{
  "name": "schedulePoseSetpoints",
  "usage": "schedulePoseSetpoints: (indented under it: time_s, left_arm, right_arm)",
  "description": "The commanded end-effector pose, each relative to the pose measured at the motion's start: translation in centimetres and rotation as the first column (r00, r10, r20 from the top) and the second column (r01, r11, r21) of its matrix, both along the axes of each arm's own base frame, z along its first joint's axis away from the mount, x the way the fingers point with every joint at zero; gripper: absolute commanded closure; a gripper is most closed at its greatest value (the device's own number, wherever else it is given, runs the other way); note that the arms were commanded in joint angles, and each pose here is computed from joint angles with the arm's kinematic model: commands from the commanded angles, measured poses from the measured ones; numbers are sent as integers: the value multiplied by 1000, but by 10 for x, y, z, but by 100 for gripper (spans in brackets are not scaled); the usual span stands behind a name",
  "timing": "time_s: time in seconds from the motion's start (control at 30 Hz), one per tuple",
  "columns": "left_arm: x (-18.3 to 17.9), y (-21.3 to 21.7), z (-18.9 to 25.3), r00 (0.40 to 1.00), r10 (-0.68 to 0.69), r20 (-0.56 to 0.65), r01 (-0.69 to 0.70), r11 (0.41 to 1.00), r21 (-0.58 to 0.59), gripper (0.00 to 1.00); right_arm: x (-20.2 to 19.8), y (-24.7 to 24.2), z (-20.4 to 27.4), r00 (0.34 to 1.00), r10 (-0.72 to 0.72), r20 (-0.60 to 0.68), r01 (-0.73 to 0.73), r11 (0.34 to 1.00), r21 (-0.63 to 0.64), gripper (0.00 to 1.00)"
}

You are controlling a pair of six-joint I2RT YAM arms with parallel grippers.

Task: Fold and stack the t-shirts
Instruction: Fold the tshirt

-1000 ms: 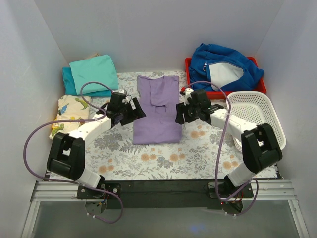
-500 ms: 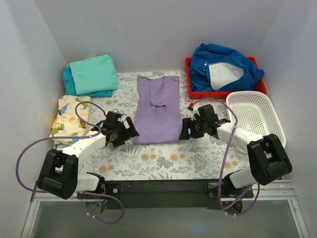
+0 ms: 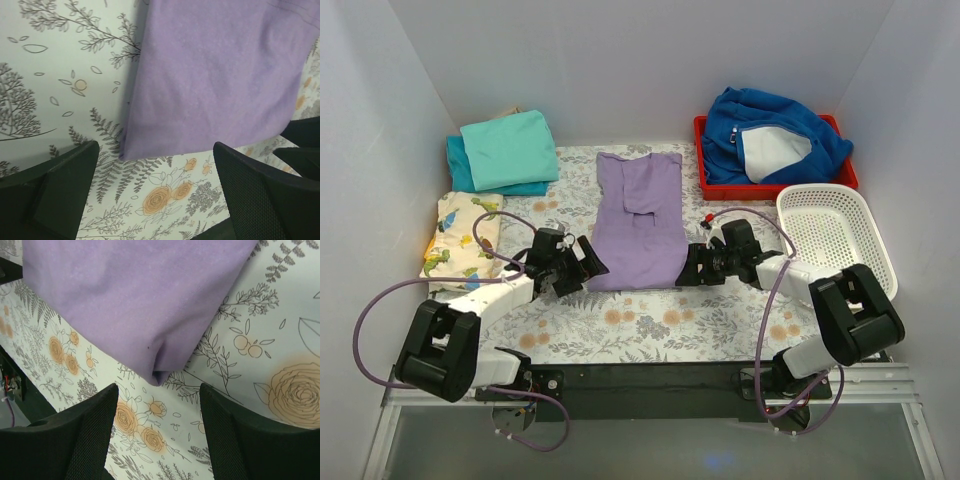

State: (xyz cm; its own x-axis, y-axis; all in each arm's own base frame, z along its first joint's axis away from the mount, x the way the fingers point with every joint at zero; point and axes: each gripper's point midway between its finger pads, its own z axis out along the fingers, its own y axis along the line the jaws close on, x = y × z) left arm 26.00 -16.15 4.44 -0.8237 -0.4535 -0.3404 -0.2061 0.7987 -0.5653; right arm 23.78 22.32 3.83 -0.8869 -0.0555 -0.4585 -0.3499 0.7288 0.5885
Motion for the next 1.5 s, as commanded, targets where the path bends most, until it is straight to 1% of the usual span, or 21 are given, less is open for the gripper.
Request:
schedulePoseSetpoints:
  time_s: [0.0,0.13,0.23,0.27,0.37,0.4,0.47,0.5,0.53,0.57,0.6,0.67,0.8,0.9,0.93,1.07,1.13,1.27,1.3,1.33,1.47]
  left_arm:
    - [-11,-8,-11,999,-34,-34,32,998,-55,2]
    - [-14,-13,-15,998,-49,-41,45,995,-87,4]
    - [-19,-14,-22,997,-53,-64,46,994,-94,13]
    - [-20,-14,-23,996,-56,-67,49,994,-95,19]
    - [-26,-12,-29,995,-52,-85,44,995,-94,28]
    - [-27,-12,-31,994,-51,-93,42,995,-93,34]
    - [-31,-11,-36,994,-47,-102,38,995,-92,40]
    - [-31,-10,-38,993,-44,-106,35,995,-92,47]
    - [-30,-11,-39,994,-47,-102,38,995,-92,52]
    - [-30,-10,-41,993,-44,-106,35,996,-85,60]
    - [-30,-8,-44,993,-37,-113,29,997,-73,70]
    - [-30,-7,-47,992,-41,-115,34,998,-61,83]
    - [-28,-4,-52,992,-34,-122,29,999,-38,99]
    - [-26,-5,-51,992,-51,-112,48,998,-34,100]
    - [-27,-5,-50,992,-59,-115,55,998,-34,100]
    - [-34,-4,-41,989,-76,-127,73,997,-29,100]
    - [-43,-5,-35,984,-89,-155,84,996,-42,100]
    - [-62,-11,-16,981,-113,-157,99,991,-92,100]
    - [-64,-14,-5,985,-120,-123,106,988,-111,100]
    - [-72,-15,-4,983,-111,-148,93,988,-124,100]
    - [-100,-36,13,976,-160,-147,134,976,-173,100]
  right_arm:
    - [11,11,8,1000,3,28,-5,997,76,28]
    - [11,15,3,1000,12,6,-13,996,91,28]
    - [10,21,0,999,29,-19,-27,993,118,28]
    - [8,22,-2,999,28,-34,-24,992,123,28]
    - [5,24,-10,997,45,-60,-37,990,139,30]
    - [3,25,-15,996,45,-77,-34,990,139,30]
    - [2,26,-17,995,53,-83,-41,988,152,33]
    - [1,26,-21,994,51,-97,-36,988,150,35]
    - [0,26,-23,994,53,-100,-37,988,151,38]
    - [0,27,-24,993,55,-100,-39,987,153,48]
    - [0,26,-27,993,51,-105,-35,988,149,51]
    - [0,25,-29,993,47,-105,-32,989,145,60]
    - [0,25,-30,994,50,-100,-35,989,143,71]
    - [-1,26,-28,994,59,-96,-44,988,151,81]
    - [-2,26,-28,993,66,-96,-50,986,157,87]
    - [-8,26,-15,994,80,-77,-64,981,184,96]
    - [-18,24,-9,993,85,-80,-68,978,196,99]
    - [-39,15,-6,991,92,-96,-72,979,189,99]
    - [-46,14,-6,990,101,-101,-82,979,185,99]
    - [-51,13,-6,989,106,-106,-86,980,178,99]
    - [-75,10,5,987,133,-88,-118,980,158,99]
